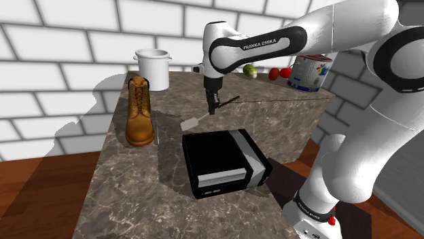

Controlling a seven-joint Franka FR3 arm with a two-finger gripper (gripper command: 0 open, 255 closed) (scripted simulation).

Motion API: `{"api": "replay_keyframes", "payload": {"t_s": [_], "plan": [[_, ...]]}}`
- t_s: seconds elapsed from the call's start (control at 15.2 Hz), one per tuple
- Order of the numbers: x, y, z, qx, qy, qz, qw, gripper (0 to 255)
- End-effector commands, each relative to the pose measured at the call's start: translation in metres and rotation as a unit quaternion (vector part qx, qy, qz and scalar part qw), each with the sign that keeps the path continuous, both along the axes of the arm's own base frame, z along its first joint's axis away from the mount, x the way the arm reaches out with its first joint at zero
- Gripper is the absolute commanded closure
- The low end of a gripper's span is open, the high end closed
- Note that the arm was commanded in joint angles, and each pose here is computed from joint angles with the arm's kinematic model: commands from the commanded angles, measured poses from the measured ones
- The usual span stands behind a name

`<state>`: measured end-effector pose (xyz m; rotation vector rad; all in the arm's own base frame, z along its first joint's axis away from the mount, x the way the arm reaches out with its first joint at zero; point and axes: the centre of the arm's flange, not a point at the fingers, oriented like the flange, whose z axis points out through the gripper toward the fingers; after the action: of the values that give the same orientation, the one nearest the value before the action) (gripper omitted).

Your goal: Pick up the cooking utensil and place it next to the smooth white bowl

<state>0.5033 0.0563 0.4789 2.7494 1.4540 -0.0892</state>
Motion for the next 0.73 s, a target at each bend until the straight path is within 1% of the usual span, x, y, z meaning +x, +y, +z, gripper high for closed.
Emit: {"api": "replay_keyframes", "payload": {"t_s": [0.0, 0.66], "plan": [[-0.023, 0.016, 0.001, 0.000, 0.000, -0.001, 1.0000, 255], [-0.126, 0.098, 0.001, 0.000, 0.000, -0.001, 1.0000, 255]]}}
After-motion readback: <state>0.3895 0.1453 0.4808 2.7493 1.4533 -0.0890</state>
